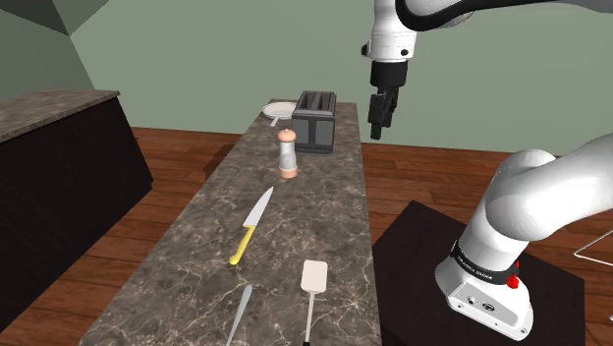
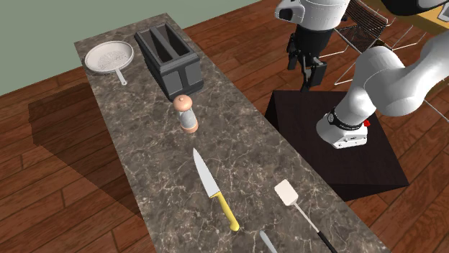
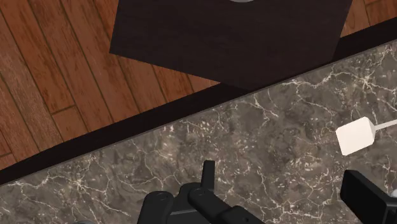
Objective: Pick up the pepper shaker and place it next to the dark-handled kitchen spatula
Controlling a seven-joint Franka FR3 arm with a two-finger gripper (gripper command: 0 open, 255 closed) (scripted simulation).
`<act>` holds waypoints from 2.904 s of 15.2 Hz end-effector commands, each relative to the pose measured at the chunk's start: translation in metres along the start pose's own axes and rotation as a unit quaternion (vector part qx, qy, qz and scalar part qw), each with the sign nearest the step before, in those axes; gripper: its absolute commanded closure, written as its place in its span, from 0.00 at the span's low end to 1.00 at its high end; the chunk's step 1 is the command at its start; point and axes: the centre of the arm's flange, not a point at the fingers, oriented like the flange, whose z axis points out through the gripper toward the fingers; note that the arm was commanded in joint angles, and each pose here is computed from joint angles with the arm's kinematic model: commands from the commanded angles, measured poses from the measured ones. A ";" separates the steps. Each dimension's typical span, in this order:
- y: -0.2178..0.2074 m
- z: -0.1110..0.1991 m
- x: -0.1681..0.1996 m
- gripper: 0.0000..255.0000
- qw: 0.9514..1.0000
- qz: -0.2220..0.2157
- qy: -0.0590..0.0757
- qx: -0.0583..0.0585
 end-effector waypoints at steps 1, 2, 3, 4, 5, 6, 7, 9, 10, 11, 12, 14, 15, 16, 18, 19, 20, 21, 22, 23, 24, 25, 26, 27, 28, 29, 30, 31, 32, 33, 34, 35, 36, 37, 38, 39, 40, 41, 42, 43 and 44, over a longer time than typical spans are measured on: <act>0.000 0.000 0.000 0.00 1.000 0.000 0.000 0.000; 0.004 0.004 0.011 0.00 1.000 -0.002 0.003 -0.001; 0.007 0.007 0.022 0.00 1.000 -0.004 0.006 -0.002; 0.011 0.011 0.033 0.00 1.000 -0.005 0.009 -0.003; 0.015 0.014 0.045 0.00 1.000 -0.007 0.012 -0.004; 0.018 0.017 0.056 0.00 1.000 -0.009 0.015 -0.005; 0.022 0.020 0.067 0.00 1.000 -0.011 0.018 -0.006; 0.029 0.027 0.090 0.00 1.000 -0.014 0.024 -0.008; 0.032 0.030 0.101 0.00 0.999 -0.016 0.027 -0.009; 0.036 0.033 0.113 0.00 0.999 -0.018 0.030 -0.010; 0.039 0.035 0.124 0.00 0.999 -0.019 0.033 -0.011; 0.046 0.041 0.147 0.00 0.999 -0.023 0.039 -0.013; 0.049 0.044 0.159 0.00 0.999 -0.025 0.042 -0.014; 0.053 0.046 0.170 0.00 0.999 -0.027 0.045 -0.015; 0.059 0.051 0.193 0.00 0.998 -0.030 0.051 -0.017; 0.062 0.053 0.205 0.00 0.998 -0.032 0.054 -0.018; 0.065 0.055 0.217 0.00 0.998 -0.034 0.057 -0.019; 0.068 0.058 0.228 0.00 0.997 -0.035 0.060 -0.020; 0.071 0.060 0.240 0.00 0.997 -0.037 0.063 -0.021; 0.074 0.062 0.252 0.00 0.997 -0.039 0.066 -0.022; 0.077 0.064 0.263 0.00 0.997 -0.041 0.068 -0.023; 0.080 0.066 0.275 0.00 0.996 -0.042 0.071 -0.024; 0.083 0.067 0.287 0.00 0.996 -0.044 0.074 -0.025; 0.086 0.069 0.299 0.00 0.996 -0.046 0.077 -0.026; 0.089 0.071 0.311 0.00 0.995 -0.048 0.080 -0.027; 0.090 0.071 0.314 0.00 0.995 -0.048 0.081 -0.027; 0.090 0.076 0.315 0.00 0.995 -0.048 0.081 -0.027; 0.090 0.082 0.316 0.00 0.995 -0.048 0.081 -0.027; 0.090 0.087 0.317 0.00 0.995 -0.048 0.081 -0.027; 0.091 0.092 0.317 0.00 0.995 -0.048 0.081 -0.027; 0.091 0.097 0.318 0.00 0.995 -0.048 0.081 -0.027; 0.091 0.102 0.319 0.00 0.995 -0.048 0.081 -0.027; 0.092 0.111 0.321 0.00 0.995 -0.048 0.081 -0.027; 0.092 0.111 0.320 0.00 0.995 -0.048 0.081 -0.027; 0.092 0.111 0.321 0.00 0.995 -0.048 0.081 -0.027; 0.092 0.111 0.321 0.00 0.995 -0.048 0.081 -0.027; 0.092 0.111 0.321 0.00 0.995 -0.048 0.081 -0.027; 0.092 0.111 0.321 0.00 0.995 -0.048 0.081 -0.027; 0.092 0.111 0.321 0.00 0.995 -0.048 0.081 -0.027; 0.092 0.111 0.321 0.00 0.995 -0.048 0.081 -0.027; 0.092 0.111 0.321 0.00 0.995 -0.048 0.081 -0.027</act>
